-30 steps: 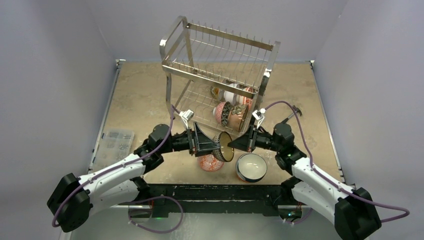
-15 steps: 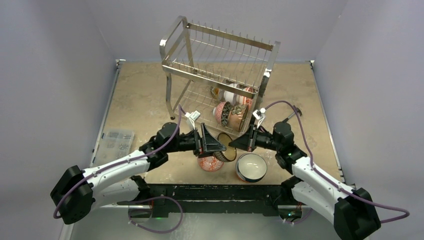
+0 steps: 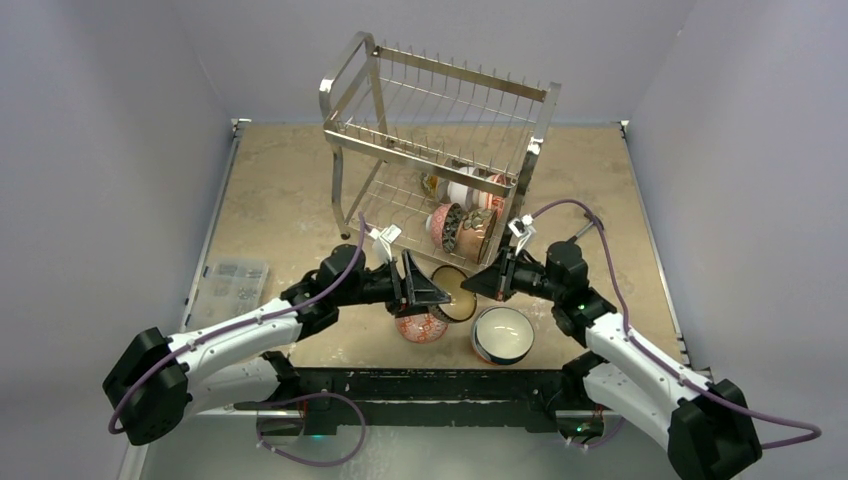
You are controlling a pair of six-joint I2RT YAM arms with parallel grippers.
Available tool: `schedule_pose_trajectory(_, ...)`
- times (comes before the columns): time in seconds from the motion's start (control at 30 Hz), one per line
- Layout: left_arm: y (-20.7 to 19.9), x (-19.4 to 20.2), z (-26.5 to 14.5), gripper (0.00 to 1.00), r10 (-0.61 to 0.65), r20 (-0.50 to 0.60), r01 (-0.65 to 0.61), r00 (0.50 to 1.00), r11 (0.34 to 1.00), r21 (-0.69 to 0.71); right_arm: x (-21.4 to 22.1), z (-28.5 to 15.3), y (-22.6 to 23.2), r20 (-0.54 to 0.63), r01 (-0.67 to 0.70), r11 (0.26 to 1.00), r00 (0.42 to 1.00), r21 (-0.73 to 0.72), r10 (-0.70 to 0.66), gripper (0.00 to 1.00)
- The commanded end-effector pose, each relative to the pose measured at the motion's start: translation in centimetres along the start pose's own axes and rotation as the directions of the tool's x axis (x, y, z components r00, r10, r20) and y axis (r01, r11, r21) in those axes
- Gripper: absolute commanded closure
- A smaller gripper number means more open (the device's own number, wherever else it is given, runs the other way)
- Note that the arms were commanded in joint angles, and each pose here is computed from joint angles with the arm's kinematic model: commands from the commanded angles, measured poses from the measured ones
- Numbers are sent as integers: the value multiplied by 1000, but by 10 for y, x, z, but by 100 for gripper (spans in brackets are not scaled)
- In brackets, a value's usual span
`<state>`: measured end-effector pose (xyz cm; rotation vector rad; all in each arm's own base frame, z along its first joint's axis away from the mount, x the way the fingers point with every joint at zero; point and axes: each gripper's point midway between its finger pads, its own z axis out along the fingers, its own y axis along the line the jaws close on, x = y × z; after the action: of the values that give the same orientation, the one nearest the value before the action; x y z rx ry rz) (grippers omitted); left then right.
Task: Load the bowls into the dish rack
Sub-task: Place the bowl in the dish rack.
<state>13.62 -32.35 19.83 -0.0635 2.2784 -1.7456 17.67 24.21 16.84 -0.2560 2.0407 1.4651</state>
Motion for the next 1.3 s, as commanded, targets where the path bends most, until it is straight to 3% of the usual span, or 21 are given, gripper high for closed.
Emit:
schedule_pose_trajectory(0.0,-15,-7,3,41,25,31,-26,999,999,31,-29,-2,33,67,46,997,997,-56,-43,100)
schedule_pose_trajectory(0.13,-10,-7,2,56,28,39,-29,999,1000,11,-27,-4,32,66,42,998,997,-44,-39,99)
schedule_pose_trajectory(0.27,-10,-10,1,66,33,56,-33,998,999,14,-28,-3,30,65,42,998,997,-42,-39,89)
schedule_pose_trajectory(0.47,-8,-13,0,72,36,74,-37,997,999,7,-26,-3,29,65,35,999,997,-32,-33,64)
schedule_pose_trajectory(0.93,10,-62,-23,83,61,181,-53,982,997,-52,-36,-8,25,99,57,998,993,34,-60,24)
schedule_pose_trajectory(1.27,3,-142,-37,91,174,299,-149,938,983,-104,-40,-11,24,104,72,995,991,69,-79,19)
